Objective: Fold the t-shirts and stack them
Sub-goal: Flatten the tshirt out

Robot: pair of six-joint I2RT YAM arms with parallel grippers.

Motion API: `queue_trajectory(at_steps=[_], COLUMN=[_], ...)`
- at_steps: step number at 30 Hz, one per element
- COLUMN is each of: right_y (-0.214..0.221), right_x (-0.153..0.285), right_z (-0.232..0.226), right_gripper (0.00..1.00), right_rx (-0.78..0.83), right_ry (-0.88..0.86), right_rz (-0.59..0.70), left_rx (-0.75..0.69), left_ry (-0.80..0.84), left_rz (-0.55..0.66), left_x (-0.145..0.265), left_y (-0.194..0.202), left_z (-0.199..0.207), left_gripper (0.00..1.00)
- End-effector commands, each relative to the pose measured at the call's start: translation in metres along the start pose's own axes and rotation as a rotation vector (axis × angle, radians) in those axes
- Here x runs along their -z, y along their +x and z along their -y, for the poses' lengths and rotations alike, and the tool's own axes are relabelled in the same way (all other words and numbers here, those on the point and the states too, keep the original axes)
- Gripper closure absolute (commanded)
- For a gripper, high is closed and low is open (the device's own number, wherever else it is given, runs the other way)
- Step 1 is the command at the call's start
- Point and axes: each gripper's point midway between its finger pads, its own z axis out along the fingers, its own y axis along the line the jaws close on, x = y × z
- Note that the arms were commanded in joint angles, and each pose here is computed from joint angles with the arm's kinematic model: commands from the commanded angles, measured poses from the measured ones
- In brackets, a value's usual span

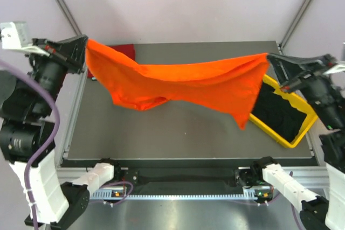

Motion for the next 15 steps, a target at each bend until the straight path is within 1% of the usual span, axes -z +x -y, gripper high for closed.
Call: queue_trajectory(at_steps=[1,2,4,6,8,9,10,11,12,13,14,15], right_y=[-0.03,-0.037,-0.035,-0.028,-0.016,-0.011,-0.009,-0.002,0.002,-0.007,0.005,0.005], right_x=[0.019,0.022,0.022,0.011,-0.009,-0.017,-0.029,-0.047,-0.058,-0.07,-0.093,-0.104], right_z=[-0.023,-0.027,-0.026,-0.019,-0.009,-0.005,-0.002,0.006,0.008,0.007,0.016,0.017], right_gripper=[1.0,1.0,1.0,1.0,1.0,1.0,1.0,1.0,1.0,1.0,1.0,1.0], right_rx=[0.037,0.038,0.041,0.042,0.038,0.037,0.037,0.032,0.031,0.04,0.032,0.031], right_ry=[-0.058,-0.067,-0.065,-0.046,-0.037,-0.037,-0.042,-0.034,-0.046,-0.063,-0.061,-0.073], right_rz=[0.049,0.063,0.06,0.04,0.012,0.004,0.014,-0.006,-0.014,0.02,-0.009,-0.003], left_rx=[-0.019,-0.019,-0.033,-0.057,-0.099,-0.113,-0.155,-0.176,-0.194,-0.23,-0.252,-0.276], left_ry=[0.141,0.147,0.131,0.104,0.074,0.065,0.049,0.046,0.025,0.012,-0.007,-0.008], left_rz=[0.089,0.096,0.108,0.11,0.101,0.112,0.092,0.09,0.073,0.084,0.083,0.073], left_x=[0.023,0.026,0.028,0.022,0.009,-0.001,-0.014,-0.022,-0.039,-0.053,-0.064,-0.083], left_y=[-0.029,-0.031,-0.033,-0.031,-0.023,-0.023,-0.01,-0.006,0.004,0.009,0.014,0.025], left_z=[0.031,0.033,0.03,0.023,0.013,0.009,0.001,-0.003,-0.011,-0.018,-0.025,-0.031], left_gripper=[1.0,1.0,1.0,1.0,1.0,1.0,1.0,1.0,1.0,1.0,1.0,1.0])
